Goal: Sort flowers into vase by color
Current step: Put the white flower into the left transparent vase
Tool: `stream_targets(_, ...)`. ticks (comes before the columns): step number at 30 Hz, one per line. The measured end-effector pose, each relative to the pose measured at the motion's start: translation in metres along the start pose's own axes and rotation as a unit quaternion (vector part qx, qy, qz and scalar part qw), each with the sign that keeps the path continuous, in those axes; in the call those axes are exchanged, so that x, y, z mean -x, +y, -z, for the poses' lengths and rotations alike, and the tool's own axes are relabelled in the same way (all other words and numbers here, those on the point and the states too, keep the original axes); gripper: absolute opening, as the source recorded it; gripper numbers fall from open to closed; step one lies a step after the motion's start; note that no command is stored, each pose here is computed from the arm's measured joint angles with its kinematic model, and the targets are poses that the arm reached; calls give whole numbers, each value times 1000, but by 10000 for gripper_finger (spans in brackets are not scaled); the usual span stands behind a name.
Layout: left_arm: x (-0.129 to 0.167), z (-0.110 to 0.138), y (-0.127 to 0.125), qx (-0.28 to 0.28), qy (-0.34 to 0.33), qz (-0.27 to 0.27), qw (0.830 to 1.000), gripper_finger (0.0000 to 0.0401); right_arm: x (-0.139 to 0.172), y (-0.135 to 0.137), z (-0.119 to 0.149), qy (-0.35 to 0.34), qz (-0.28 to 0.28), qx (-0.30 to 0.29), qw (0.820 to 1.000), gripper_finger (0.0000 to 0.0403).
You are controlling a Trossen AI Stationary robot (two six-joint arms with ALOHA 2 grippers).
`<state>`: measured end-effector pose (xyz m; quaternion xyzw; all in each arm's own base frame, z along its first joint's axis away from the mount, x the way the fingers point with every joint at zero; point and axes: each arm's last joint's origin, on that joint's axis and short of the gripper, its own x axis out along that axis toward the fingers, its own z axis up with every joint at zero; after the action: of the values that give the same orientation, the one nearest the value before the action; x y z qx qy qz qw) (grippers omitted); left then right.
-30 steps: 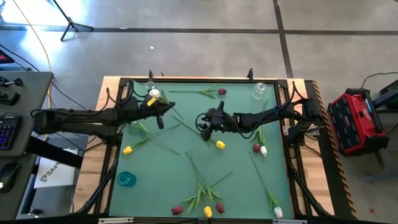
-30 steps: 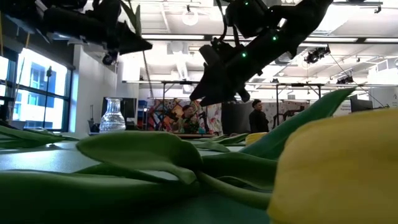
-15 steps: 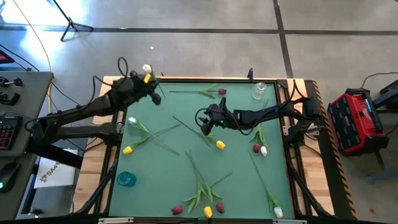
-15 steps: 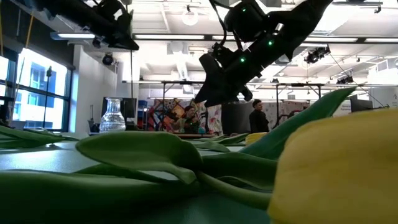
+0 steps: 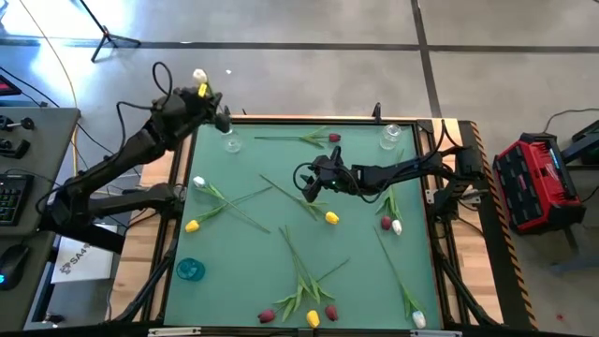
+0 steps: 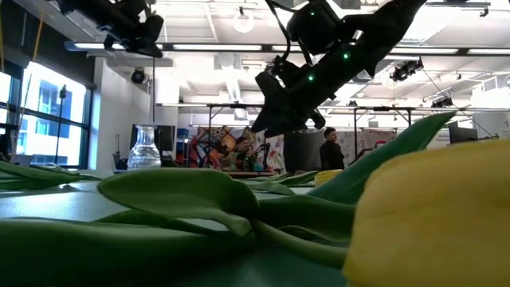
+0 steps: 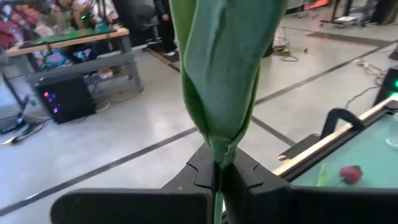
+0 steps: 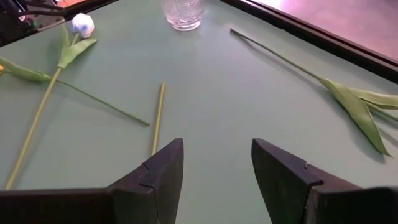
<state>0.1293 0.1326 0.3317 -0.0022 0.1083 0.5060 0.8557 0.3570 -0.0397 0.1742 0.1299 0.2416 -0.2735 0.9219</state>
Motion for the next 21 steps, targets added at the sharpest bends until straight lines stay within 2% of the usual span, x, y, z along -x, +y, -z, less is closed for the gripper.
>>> stream_targets(7,-7,7,10,7,33,-29,999,0,-1,-2,0,3,3,10,1000,179)
stream_targets(14,-21,23,8,18,81,-5,997,0,-1,-2,0,3,3,11,1000,179)
stream_targets(21,-30,33,5,41,121,-6,992,5,-1,-2,1,8,5,14,1000,179)
